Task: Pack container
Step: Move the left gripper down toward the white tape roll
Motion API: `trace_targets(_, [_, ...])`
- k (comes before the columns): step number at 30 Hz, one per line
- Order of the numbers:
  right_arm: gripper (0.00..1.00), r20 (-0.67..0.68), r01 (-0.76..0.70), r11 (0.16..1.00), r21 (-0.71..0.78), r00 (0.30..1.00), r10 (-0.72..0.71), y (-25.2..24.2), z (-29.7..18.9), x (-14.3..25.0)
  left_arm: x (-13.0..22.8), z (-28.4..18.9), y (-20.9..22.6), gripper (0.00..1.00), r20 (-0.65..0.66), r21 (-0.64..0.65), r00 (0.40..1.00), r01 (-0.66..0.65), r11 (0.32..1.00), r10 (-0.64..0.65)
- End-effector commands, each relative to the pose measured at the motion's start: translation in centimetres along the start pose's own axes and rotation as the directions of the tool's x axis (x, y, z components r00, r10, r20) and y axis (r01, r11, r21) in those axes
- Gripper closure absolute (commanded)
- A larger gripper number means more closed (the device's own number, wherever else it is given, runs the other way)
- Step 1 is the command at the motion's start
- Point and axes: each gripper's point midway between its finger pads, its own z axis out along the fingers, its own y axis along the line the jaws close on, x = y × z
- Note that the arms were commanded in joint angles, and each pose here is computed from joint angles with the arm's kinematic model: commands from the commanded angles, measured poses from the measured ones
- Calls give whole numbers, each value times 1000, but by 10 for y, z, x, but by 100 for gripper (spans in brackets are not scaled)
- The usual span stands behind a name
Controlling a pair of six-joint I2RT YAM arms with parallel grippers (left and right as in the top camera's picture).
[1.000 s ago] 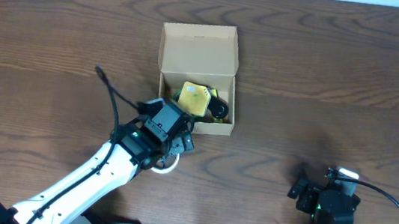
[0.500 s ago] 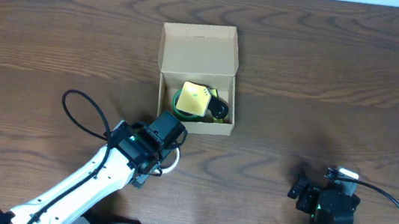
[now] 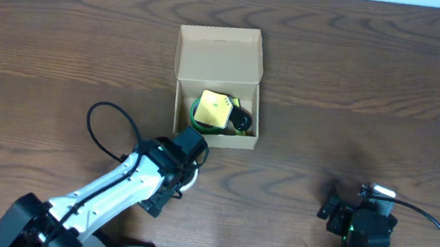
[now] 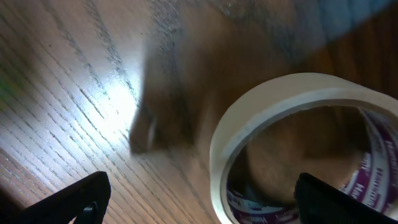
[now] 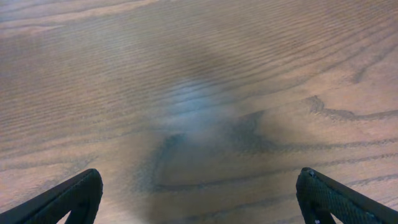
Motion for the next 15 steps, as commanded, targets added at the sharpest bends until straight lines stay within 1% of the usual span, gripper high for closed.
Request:
trace_targets(1, [1,0,12,1000,16,1000,-12,-3,1,2,1,7,7,4,-2,-39,1000,9,999,-9])
trace_targets(2, [1,0,12,1000,16,1000,-12,-3,1,2,1,8,7,0,-1,-43,1000,9,999,-9])
trace_targets(3, [1,0,12,1000,16,1000,-12,-3,1,2,1,9,8,11,-1,-47,1000,9,999,-9])
trace_targets(4, [1,0,12,1000,16,1000,-12,-3,1,2,1,9,8,17,-1,-51,1000,9,999,-9])
trace_targets(6, [1,0,12,1000,16,1000,-12,-3,1,2,1,11,9,34,-1,-59,1000,8,998,-8])
trace_targets(9, [1,0,12,1000,16,1000,-12,-3,1,2,3,13,10,44,-11,-70,1000,8,998,-9])
trace_targets(12, [1,0,12,1000,16,1000,-12,-3,1,2,4,15,11,64,-17,-77,1000,8,997,-9])
trace_targets(13, [1,0,12,1000,16,1000,-12,-3,1,2,4,15,10,73,-17,-77,1000,8,997,-9])
trace_targets(15, [1,0,12,1000,16,1000,-12,-3,1,2,4,15,10,84,-17,-77,1000,8,997,-10])
